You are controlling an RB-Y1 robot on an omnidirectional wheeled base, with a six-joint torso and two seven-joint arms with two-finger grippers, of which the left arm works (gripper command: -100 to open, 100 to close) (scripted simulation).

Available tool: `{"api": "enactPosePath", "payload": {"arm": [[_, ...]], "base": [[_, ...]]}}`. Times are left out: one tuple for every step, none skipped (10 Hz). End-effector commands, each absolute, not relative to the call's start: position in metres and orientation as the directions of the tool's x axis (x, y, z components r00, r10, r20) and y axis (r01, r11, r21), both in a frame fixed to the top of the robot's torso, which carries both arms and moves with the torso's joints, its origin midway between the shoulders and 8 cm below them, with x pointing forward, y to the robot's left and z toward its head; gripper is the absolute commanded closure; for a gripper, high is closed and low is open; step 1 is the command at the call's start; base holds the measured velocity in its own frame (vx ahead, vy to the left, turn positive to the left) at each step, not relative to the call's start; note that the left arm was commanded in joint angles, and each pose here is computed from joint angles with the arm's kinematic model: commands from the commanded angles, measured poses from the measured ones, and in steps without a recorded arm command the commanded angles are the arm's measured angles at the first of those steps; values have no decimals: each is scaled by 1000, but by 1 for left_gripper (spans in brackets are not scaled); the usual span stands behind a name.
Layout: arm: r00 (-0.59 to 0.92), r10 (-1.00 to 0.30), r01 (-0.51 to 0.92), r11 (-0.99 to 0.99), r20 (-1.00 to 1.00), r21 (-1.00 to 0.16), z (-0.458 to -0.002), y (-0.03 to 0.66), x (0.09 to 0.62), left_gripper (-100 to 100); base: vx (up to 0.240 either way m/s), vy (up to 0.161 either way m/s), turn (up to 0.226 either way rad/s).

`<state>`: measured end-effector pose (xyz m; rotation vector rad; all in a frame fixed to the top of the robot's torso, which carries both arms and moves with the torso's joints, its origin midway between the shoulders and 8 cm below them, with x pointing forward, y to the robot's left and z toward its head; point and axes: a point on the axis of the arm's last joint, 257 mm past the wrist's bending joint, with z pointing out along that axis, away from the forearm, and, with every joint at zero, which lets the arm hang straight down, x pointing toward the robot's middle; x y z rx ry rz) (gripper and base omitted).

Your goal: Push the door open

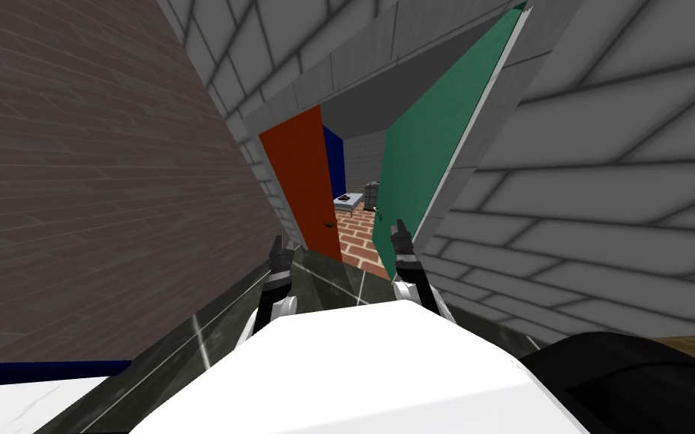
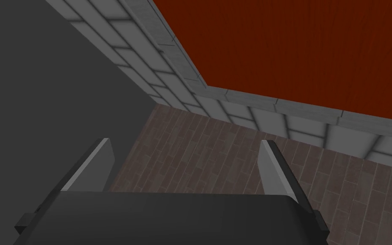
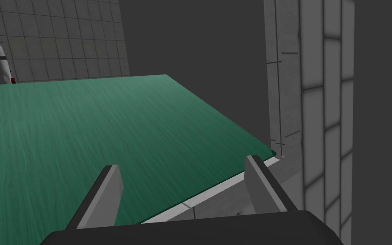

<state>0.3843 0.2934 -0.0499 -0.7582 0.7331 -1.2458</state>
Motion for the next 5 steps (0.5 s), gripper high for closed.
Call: {"api": "enactPosePath", "payload": {"arm": [[165,-984,529,151,-73,-835,-58,294,390,-100],[161,-984,517,149,-75,-843,-67,294,395,-100],[158,-984,514,149,-78,-845,-72,294,399,-100],[154,-985,503,147,-79,-852,-81,295,404,-100],[154,-985,492,146,-79,-858,-87,295,405,-100]], "base": [[59,46,-52],[60,47,-83],[80,81,-140],[82,90,-160],[51,63,-67]]}}
